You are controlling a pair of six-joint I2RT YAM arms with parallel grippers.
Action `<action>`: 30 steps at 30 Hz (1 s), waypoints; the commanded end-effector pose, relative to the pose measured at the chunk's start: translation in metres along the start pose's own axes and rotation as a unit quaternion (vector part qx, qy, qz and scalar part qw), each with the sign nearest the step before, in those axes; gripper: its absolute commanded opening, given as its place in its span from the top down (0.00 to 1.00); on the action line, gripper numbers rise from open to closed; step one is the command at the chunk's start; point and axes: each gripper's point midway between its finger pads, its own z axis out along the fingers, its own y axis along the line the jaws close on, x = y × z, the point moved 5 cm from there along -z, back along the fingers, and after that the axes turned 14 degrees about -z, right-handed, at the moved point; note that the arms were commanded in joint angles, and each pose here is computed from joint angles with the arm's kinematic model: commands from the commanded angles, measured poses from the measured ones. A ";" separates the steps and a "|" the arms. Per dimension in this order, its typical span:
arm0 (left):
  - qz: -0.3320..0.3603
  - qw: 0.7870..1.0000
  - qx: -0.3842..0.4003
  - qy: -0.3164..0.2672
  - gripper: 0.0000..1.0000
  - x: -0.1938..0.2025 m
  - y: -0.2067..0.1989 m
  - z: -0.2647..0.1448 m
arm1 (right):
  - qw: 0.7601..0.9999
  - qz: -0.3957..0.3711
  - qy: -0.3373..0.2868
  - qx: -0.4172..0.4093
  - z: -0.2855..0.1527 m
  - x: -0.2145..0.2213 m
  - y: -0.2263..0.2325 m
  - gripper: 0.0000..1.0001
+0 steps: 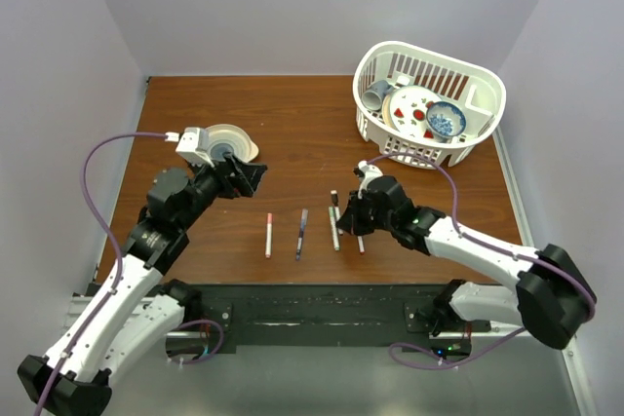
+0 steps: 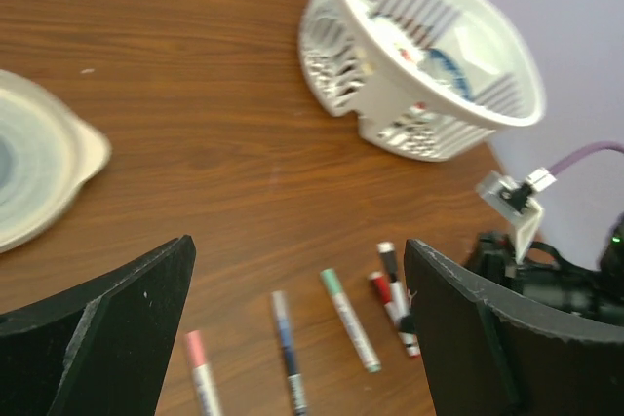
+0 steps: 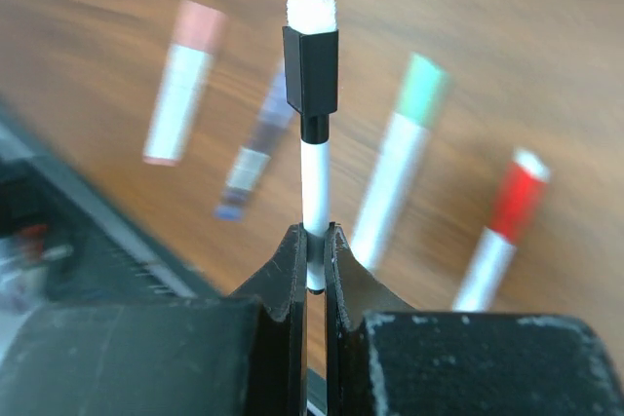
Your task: Insert the pens into the pen caps
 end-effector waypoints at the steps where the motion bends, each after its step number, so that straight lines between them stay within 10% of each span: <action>1: 0.086 0.989 -0.118 -0.031 0.07 -0.004 0.043 -0.016 | 0.989 0.033 0.048 0.134 0.002 0.012 -0.031 1.00; 13: 0.097 0.988 -0.115 -0.034 0.07 -0.004 0.044 -0.019 | 0.988 0.072 0.077 0.113 0.018 0.024 -0.025 0.90; 23: 0.096 0.991 -0.083 -0.031 0.07 -0.002 0.036 -0.021 | 0.996 0.044 -0.009 0.071 -0.048 -0.047 0.006 0.48; 28: 0.074 0.997 0.007 -0.015 0.07 -0.007 -0.001 -0.030 | 0.994 0.005 -0.108 0.021 -0.104 -0.093 0.028 0.01; 30: 0.074 0.996 0.048 -0.015 0.07 -0.013 -0.018 -0.038 | 0.991 0.003 -0.130 0.014 -0.119 -0.100 0.033 0.01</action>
